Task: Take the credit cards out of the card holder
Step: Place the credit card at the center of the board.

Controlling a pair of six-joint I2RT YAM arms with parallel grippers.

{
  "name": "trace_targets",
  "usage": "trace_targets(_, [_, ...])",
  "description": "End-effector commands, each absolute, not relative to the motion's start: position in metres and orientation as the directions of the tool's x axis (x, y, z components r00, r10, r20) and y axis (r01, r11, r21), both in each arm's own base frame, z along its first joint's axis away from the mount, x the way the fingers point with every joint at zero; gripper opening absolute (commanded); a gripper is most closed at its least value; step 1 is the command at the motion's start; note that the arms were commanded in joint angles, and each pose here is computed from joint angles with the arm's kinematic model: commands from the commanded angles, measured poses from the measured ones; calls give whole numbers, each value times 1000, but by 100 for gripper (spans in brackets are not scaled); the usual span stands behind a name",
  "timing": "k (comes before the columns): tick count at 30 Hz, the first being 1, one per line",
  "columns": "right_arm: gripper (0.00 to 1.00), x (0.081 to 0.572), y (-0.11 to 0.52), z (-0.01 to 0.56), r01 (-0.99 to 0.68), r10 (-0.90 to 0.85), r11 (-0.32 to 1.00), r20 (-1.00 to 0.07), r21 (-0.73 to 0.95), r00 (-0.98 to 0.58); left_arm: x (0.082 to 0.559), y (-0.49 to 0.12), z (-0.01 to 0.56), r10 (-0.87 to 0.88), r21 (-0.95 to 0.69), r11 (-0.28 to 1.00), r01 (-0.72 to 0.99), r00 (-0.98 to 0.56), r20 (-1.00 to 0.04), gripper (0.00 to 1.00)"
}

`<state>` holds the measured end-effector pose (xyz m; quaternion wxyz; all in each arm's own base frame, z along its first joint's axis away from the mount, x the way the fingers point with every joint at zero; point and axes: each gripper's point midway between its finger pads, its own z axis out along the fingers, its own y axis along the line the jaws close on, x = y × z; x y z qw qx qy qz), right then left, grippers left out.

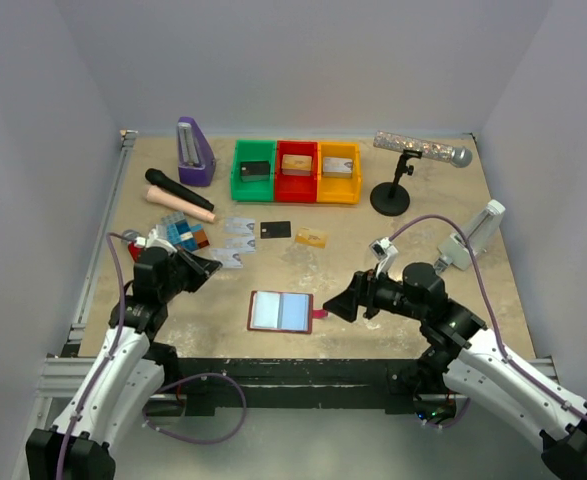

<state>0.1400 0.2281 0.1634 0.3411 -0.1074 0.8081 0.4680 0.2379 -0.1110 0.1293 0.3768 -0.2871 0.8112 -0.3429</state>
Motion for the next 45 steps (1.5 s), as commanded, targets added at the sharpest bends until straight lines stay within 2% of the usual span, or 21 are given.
trace_targets(1, [86,139,231,165,-535,135,511,-677,673,-724,252,-121,137,-709,-810,576,-109,-560,-428,0])
trace_targets(4, [86,137,231,161,-534,126,511,-674,673,-728,257,-129,128,-703,-828,555,-80,-578,-415,0])
trace_targets(10, [86,136,232,157,-531,120,509,-667,678,-736,260,-127,96,-707,-815,563,-138,-591,-388,0])
trace_targets(30, [85,137,235,154,-515,114,509,-647,689,-754,274,-122,61,-728,-782,570,-253,-596,-339,0])
trace_targets(45, [85,136,232,149,-515,115,518,-653,683,-749,274,-116,57,-709,-729,615,-298,-614,-347,29])
